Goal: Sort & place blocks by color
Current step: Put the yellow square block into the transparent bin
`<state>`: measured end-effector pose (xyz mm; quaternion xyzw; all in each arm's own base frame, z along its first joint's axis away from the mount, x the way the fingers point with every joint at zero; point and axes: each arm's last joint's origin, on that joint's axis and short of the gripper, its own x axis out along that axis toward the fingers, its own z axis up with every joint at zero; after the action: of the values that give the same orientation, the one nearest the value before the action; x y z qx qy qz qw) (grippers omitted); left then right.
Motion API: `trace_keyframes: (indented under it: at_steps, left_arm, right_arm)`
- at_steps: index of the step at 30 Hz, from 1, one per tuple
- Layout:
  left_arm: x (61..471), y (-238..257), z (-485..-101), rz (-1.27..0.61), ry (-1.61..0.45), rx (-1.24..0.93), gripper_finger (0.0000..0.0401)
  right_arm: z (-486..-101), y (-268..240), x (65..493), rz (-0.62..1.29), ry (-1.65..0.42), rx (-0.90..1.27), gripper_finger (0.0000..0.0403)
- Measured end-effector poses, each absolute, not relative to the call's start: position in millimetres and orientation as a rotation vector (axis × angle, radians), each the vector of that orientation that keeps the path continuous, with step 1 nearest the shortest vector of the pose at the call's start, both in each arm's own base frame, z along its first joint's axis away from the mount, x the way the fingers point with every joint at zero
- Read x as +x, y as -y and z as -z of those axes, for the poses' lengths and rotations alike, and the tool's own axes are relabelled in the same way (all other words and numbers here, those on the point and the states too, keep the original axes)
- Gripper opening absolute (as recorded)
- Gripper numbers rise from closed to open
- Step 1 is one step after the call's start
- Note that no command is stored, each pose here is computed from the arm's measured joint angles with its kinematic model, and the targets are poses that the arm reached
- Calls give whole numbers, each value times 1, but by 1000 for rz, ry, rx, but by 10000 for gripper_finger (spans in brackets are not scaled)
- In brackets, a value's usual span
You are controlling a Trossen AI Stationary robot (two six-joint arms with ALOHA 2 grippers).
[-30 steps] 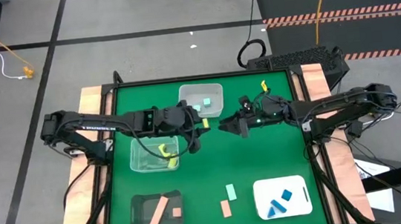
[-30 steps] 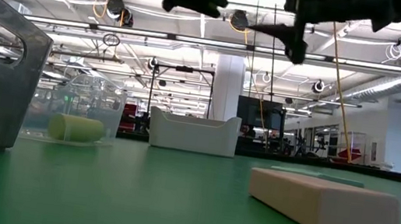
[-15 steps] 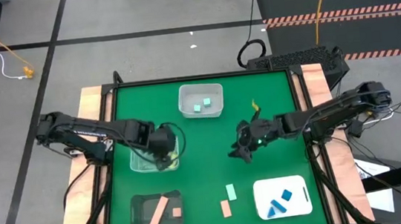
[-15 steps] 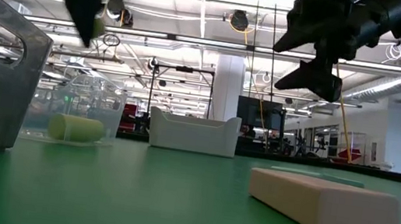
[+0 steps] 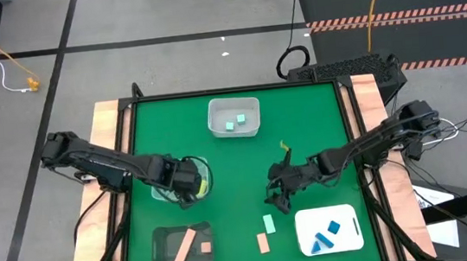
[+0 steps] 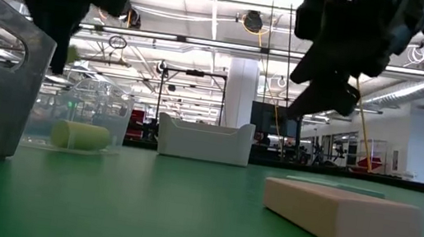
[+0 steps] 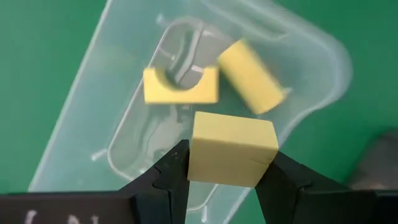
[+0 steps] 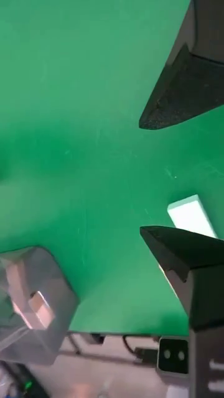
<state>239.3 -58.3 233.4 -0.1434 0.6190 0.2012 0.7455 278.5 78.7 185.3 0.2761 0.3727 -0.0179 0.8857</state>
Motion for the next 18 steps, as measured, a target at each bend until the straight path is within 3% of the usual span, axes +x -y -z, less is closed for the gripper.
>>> trace_keyframes:
  at_steps: [6, 14, 18]
  left_arm:
    - [233, 53, -199, -492, -1369, -445, 139]
    - [225, 51, -186, -591, -1375, -533, 141]
    - [225, 51, -186, -613, -1367, -558, 215]
  right_arm:
    - [-192, -91, 293, 101, -934, 501, 256]
    - [-192, -97, 308, 352, -1156, 712, 256]
    - [-181, -104, 317, 337, -1203, 824, 256]
